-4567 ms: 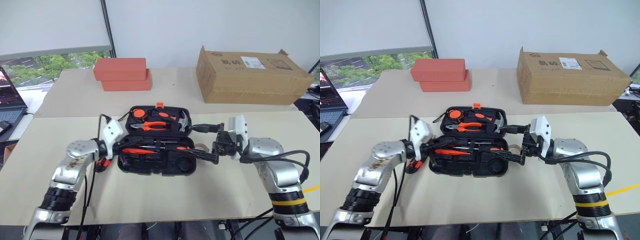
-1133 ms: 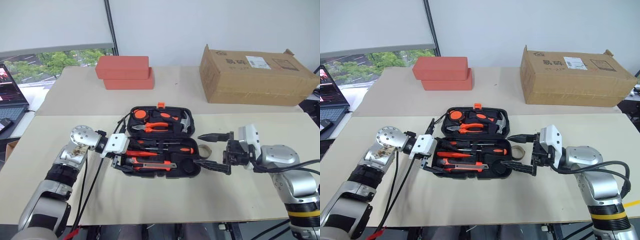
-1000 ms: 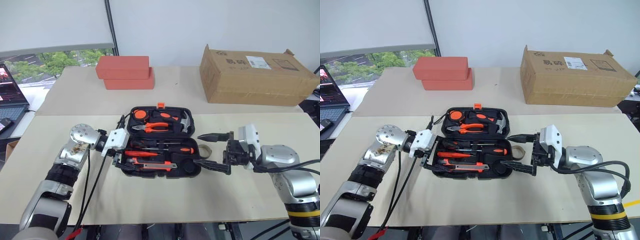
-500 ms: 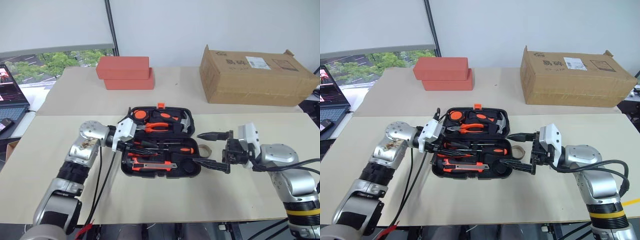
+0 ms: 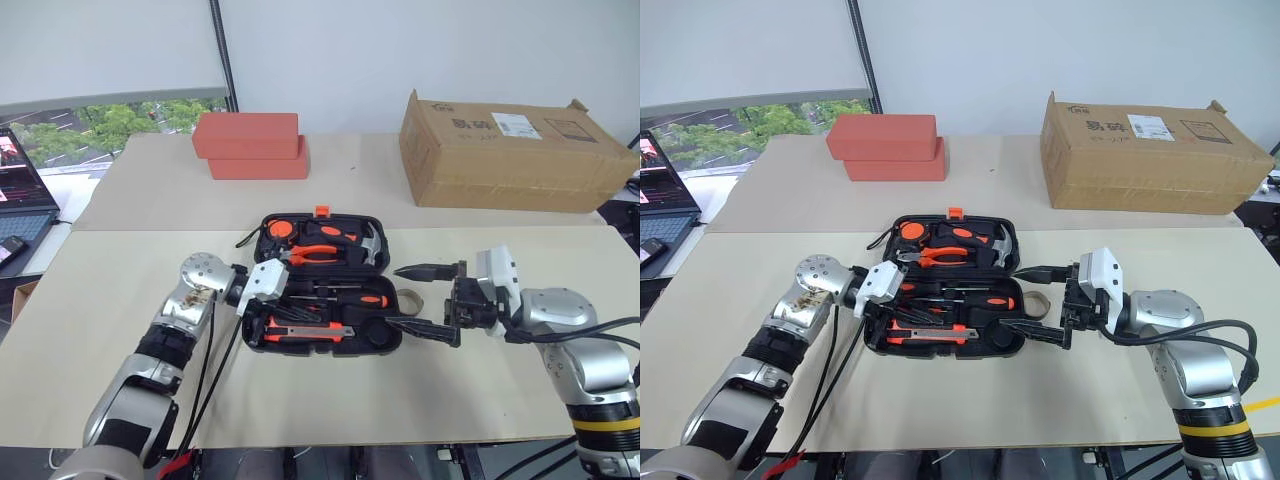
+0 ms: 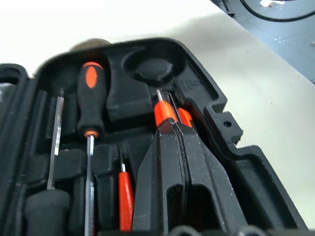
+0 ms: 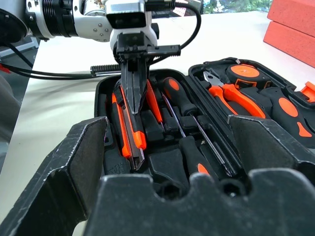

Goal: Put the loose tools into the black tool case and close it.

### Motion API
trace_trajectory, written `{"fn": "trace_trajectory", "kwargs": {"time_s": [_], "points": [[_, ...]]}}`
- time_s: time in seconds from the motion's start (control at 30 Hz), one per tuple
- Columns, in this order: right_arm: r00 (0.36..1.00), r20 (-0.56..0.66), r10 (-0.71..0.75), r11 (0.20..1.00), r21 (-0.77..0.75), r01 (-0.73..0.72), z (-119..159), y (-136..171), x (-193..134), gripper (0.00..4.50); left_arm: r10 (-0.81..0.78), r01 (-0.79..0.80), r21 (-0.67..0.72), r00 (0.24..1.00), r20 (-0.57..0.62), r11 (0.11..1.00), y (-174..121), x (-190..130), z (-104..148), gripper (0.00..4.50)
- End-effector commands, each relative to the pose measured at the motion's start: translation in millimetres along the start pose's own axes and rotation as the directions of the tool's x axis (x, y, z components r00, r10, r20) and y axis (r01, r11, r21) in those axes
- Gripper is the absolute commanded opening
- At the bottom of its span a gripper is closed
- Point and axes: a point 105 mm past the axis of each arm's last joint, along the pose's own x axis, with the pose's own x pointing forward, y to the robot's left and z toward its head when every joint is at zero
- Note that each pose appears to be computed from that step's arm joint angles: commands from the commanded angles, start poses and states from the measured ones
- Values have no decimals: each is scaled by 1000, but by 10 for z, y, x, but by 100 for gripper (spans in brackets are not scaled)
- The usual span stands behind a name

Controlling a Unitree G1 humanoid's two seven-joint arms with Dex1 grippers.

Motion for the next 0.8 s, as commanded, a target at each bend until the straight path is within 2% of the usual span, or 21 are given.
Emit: {"fn": "trace_trajectory", "kwargs": {"time_s": [0.03,0.1,0.53,0.8], "points": [[999,34,-14,998,-57,16,134,-23,-27,450,-21,22,56,1000,-22,998,24,12,40,1],[999,33,-14,998,-58,16,133,-24,-28,450,-23,24,59,1000,-22,998,24,20,32,1],[999,35,-9,998,-63,11,139,-34,-9,450,-44,82,186,979,-201,979,-43,44,-285,1],[999,11,-31,998,-59,31,108,-40,-33,450,-21,62,196,979,-203,979,-41,93,-333,1]]}}
